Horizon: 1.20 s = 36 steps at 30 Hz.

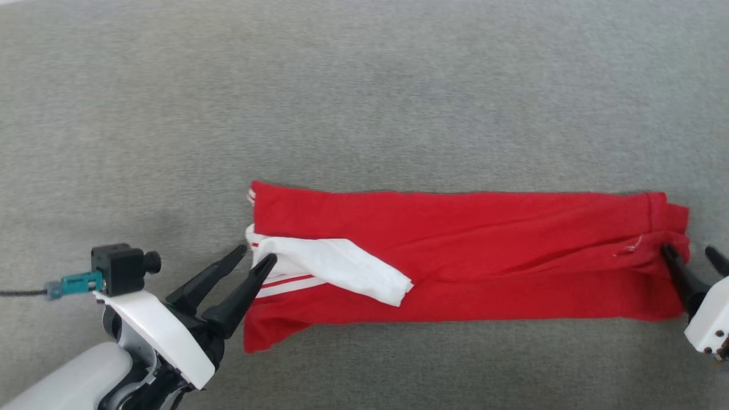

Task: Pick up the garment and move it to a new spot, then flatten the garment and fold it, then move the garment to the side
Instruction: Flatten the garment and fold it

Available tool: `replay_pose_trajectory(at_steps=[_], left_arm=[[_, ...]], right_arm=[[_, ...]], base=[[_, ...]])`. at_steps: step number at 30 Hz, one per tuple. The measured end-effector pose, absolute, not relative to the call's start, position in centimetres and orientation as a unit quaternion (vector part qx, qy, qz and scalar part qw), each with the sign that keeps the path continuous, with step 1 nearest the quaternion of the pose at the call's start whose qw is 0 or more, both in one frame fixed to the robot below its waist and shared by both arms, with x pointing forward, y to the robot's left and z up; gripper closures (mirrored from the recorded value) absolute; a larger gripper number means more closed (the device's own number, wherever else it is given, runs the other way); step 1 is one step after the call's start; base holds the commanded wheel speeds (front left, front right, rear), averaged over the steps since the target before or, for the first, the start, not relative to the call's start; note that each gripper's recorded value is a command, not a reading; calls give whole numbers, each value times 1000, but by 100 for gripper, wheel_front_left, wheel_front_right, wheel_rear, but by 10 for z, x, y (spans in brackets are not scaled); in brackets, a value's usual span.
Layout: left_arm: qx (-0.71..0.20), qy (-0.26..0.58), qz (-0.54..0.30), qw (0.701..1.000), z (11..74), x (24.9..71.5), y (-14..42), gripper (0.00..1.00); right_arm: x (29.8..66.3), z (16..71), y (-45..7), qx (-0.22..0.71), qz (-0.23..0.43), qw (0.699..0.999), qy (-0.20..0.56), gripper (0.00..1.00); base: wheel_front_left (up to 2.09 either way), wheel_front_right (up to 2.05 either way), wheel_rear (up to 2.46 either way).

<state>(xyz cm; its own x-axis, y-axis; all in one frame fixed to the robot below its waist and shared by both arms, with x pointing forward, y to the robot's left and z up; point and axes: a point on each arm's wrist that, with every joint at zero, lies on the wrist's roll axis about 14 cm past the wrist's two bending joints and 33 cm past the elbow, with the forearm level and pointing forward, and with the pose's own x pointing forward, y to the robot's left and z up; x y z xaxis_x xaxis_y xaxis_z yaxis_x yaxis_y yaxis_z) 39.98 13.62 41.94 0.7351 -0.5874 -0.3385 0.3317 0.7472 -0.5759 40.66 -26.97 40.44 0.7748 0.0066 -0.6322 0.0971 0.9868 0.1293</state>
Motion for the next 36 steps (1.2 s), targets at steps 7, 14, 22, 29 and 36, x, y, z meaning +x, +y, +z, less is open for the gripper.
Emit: replay_pose_trajectory(at_steps=[7,14,22,29,36], left_arm=[[-258,217,-152,929,409,390,173,0],[-170,149,-80,971,420,384,219,0],[-89,75,-41,992,450,372,234,0],[-87,60,-25,994,454,369,238,0],[-84,52,-37,994,458,377,231,0]], right_arm=[[407,381,-258,111,-20,920,375,0],[414,369,-246,119,-6,907,404,0],[411,367,-240,132,-4,896,423,86],[411,377,-249,144,-18,901,409,100],[415,418,-318,135,-100,926,339,100]], base=[[0,0,0],[0,0,0],[0,0,0],[0,0,0],[0,0,0]])
